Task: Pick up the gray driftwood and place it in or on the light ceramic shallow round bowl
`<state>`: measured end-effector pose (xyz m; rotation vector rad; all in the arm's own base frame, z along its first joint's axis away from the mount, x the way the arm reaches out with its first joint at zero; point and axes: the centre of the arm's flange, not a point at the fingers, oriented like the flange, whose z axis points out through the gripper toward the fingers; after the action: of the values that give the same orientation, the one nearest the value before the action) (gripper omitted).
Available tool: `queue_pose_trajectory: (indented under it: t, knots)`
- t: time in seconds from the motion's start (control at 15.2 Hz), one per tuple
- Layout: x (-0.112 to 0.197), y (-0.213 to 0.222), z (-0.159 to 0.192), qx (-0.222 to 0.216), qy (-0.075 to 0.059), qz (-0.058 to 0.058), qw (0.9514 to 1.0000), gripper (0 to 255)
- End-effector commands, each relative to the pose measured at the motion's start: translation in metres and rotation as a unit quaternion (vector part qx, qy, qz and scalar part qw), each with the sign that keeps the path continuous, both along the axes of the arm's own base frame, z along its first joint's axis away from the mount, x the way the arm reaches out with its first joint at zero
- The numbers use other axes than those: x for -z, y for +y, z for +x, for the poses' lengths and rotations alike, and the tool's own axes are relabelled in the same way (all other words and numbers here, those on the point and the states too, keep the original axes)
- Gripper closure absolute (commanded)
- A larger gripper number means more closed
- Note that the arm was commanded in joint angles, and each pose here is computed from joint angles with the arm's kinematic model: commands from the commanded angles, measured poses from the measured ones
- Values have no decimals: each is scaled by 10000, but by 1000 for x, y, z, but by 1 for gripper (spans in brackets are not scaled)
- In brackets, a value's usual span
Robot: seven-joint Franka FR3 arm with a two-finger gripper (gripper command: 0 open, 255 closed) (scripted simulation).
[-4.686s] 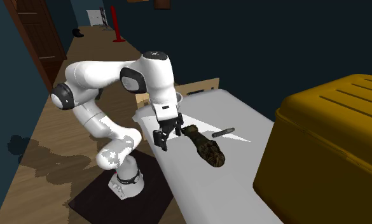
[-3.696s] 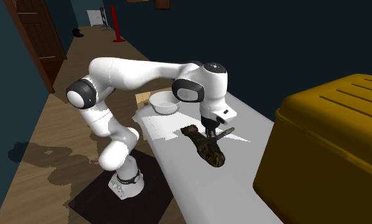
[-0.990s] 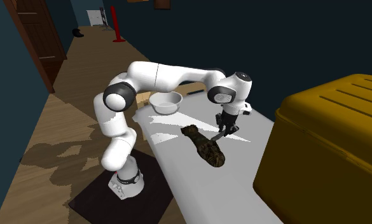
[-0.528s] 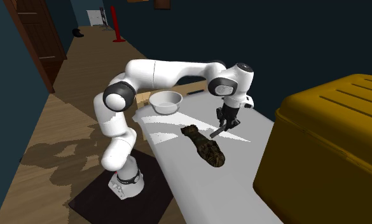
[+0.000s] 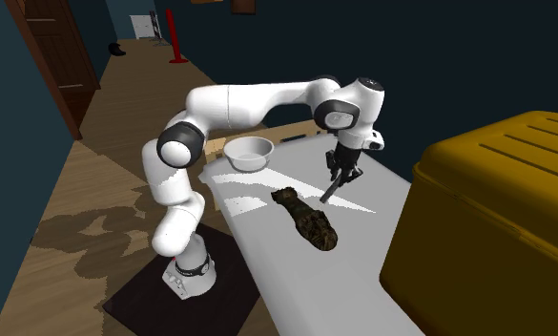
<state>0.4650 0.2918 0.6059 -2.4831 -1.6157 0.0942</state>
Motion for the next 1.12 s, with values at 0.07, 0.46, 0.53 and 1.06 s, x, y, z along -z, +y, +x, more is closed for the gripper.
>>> queue_pose_trajectory:
  t: [0.07,0.46,0.53,1.06]
  knots:
    - [-16,-1,1,0,1,-1,10000,255]
    - [-48,-1,1,0,1,-1,10000,255]
    - [-53,-1,1,0,1,-1,10000,255]
    - [-69,11,-51,0,1,-1,10000,255]
